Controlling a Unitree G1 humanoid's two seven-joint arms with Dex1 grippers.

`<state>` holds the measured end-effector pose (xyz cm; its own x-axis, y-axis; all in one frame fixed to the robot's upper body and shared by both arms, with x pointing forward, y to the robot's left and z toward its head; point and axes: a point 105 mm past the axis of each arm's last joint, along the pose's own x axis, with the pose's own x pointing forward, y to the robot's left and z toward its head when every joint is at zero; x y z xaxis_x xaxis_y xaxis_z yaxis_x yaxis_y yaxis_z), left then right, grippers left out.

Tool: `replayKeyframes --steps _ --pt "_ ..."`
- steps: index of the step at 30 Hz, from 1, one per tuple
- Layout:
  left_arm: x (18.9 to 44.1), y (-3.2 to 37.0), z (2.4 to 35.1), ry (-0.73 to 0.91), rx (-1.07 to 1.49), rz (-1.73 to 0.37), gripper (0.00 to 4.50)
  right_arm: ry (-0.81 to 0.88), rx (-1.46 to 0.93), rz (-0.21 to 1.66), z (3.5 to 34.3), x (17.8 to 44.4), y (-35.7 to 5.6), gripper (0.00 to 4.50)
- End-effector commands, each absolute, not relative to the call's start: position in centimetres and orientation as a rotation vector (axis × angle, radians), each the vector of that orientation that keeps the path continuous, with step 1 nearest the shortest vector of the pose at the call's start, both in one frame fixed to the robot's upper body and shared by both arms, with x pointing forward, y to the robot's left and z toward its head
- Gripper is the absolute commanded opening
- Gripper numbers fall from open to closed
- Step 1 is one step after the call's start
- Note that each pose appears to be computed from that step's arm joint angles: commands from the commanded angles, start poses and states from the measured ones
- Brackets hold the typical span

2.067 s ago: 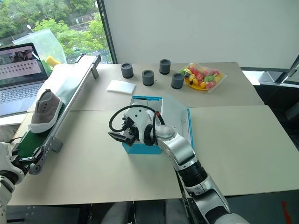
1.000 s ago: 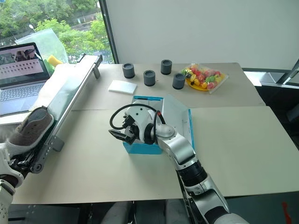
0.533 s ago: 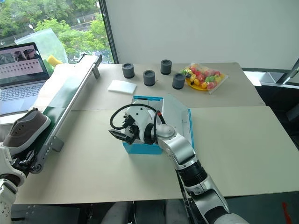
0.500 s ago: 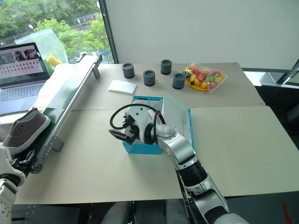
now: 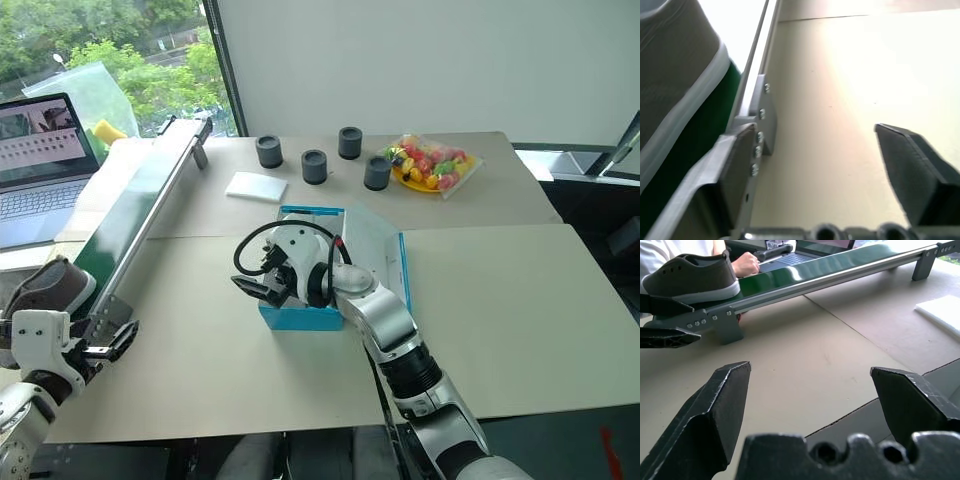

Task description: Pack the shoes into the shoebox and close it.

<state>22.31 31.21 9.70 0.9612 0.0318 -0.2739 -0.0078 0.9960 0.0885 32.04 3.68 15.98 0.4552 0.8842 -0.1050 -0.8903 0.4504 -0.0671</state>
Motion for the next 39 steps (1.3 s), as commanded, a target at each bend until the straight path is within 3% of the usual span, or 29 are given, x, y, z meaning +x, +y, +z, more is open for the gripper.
replayKeyframes --steps 1,7,13,18,21,28,39 --pt "21.0 31.9 12.4 0.204 0.117 0.038 4.47 0.025 -0.112 1.104 16.9 31.9 4.0 4.50" --pt "19.0 34.2 16.4 0.104 0.167 0.149 4.47 0.043 -0.110 1.113 16.6 31.7 4.1 4.50" --pt "17.7 33.1 18.8 0.074 0.212 0.151 4.47 0.059 -0.109 1.145 16.1 31.3 4.4 4.50" --pt "13.8 37.6 18.2 0.213 0.261 0.300 4.47 0.058 -0.100 1.158 16.3 31.1 4.8 4.50" --pt "12.1 40.2 17.6 0.348 0.340 0.273 4.47 0.051 -0.082 1.164 16.6 31.0 5.0 4.50" --pt "15.3 41.2 17.8 0.399 0.351 0.048 4.47 0.039 -0.055 1.170 17.3 30.4 5.6 4.50" --pt "19.5 45.7 14.7 0.502 0.294 -0.010 4.47 0.022 0.005 1.084 19.2 29.8 4.2 4.50"
